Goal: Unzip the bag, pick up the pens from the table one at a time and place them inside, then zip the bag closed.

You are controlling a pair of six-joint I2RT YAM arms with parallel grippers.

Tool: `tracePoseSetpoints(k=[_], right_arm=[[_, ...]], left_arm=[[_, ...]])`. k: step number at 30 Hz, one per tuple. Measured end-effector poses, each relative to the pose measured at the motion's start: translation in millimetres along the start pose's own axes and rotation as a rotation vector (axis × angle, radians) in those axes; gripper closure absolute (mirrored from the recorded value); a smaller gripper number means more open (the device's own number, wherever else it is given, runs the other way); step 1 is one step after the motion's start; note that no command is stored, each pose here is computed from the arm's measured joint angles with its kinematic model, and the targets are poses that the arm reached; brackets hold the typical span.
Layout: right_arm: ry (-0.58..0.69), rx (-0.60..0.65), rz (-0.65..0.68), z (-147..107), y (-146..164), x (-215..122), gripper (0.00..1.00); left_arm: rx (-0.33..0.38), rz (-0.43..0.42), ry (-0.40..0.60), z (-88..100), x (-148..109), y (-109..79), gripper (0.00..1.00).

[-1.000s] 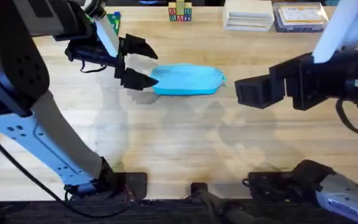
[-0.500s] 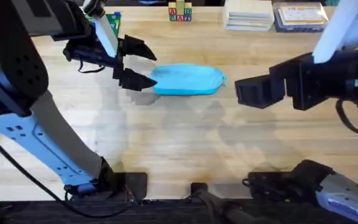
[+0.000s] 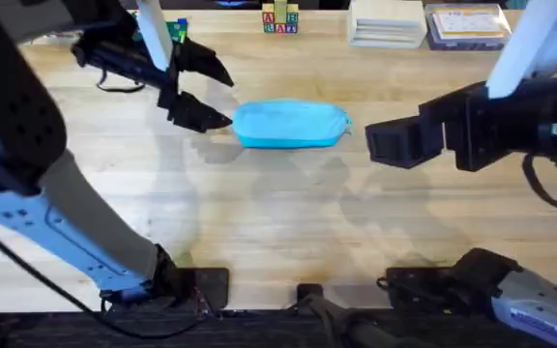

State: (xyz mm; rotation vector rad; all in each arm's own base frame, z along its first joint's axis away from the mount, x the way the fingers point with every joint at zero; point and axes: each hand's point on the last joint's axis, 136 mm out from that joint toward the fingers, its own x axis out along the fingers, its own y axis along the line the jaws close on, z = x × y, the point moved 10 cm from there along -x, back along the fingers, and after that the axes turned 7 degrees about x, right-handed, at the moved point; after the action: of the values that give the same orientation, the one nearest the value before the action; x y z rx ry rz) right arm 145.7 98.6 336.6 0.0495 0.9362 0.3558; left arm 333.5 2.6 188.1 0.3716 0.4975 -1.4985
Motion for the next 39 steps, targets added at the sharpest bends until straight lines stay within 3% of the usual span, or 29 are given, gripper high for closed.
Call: tracePoseSetpoints(k=[8, 18, 27, 32, 39], right_arm=[[0.0, 0.0, 0.0, 0.0, 0.0, 0.0, 0.004], [0.0, 0.0, 0.0, 0.0, 0.0, 0.0, 0.003], [0.0, 0.0, 0.0, 0.0, 0.0, 0.0, 0.004], [0.0, 0.0, 0.0, 0.0, 0.0, 0.0, 0.003], [0.0, 0.0, 0.0, 0.0, 0.0, 0.0, 0.004]], left_arm=[[0.073, 0.04, 0.087, 39.6, -24.6, -26.6, 0.004], [0.025, 0.039, 0.163, 69.5, -41.4, -64.9, 0.003], [-0.109, 0.127, 0.247, 89.0, -54.7, -89.5, 0.004], [-0.262, 0.146, 0.218, 91.0, -54.7, -90.3, 0.004], [-0.351, 0.138, 0.118, 97.8, -53.3, -91.1, 0.006]])
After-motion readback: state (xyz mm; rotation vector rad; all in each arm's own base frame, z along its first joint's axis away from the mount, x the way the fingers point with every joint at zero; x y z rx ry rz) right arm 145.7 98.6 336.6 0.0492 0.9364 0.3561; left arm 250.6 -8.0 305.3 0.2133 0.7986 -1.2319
